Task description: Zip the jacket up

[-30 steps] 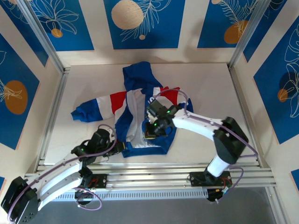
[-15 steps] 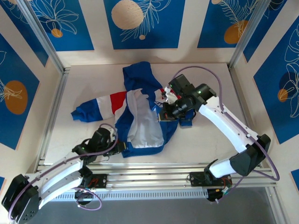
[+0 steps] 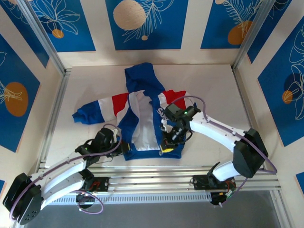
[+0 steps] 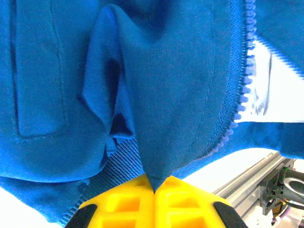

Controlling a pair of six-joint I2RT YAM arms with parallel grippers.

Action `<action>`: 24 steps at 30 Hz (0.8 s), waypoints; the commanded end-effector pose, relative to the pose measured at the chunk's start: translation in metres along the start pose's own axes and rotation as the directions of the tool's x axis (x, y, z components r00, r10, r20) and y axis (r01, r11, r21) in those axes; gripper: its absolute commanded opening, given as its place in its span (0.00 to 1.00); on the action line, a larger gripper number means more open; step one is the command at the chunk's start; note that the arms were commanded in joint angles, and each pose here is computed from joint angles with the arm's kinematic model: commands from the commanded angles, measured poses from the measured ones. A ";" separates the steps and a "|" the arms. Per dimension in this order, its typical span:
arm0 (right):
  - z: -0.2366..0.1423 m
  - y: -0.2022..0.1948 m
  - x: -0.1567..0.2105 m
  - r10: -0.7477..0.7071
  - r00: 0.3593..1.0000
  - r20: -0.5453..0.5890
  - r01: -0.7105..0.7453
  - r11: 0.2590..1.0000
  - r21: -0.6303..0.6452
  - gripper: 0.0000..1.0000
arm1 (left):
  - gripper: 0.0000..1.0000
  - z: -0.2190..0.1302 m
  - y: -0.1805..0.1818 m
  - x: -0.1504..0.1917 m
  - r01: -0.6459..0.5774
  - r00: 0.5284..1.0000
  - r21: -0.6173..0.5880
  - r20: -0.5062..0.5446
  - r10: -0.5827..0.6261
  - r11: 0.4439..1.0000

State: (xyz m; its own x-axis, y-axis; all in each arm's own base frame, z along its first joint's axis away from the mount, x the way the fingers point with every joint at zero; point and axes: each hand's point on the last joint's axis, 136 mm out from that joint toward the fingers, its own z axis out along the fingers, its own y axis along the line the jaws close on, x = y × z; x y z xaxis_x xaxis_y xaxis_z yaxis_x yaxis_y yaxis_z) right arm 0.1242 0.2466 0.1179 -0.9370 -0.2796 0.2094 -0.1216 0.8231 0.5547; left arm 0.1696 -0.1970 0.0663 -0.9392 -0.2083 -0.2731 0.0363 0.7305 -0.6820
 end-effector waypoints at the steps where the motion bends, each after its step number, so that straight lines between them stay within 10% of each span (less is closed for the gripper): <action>1: 0.002 0.023 -0.025 -0.015 0.996 0.093 0.028 0.990 -0.139 0.00 | 0.00 -0.006 -0.027 -0.006 -0.033 0.999 0.072 0.018 0.031 0.997; 24: -0.040 0.045 -0.054 -0.238 0.896 0.374 0.387 0.831 -0.400 0.00 | 0.00 -0.042 -0.146 -0.042 -0.308 0.937 0.475 0.301 0.176 0.824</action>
State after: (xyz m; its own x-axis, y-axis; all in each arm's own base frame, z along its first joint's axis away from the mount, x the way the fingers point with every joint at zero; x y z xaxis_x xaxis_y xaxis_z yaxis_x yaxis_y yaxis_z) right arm 0.1872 0.2735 0.1418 -0.9675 -0.1927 -0.1640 -0.2400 0.4935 0.8360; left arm 0.1912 -0.2570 0.1770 -0.8275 -0.2480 -0.5037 0.3572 0.4597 -0.8131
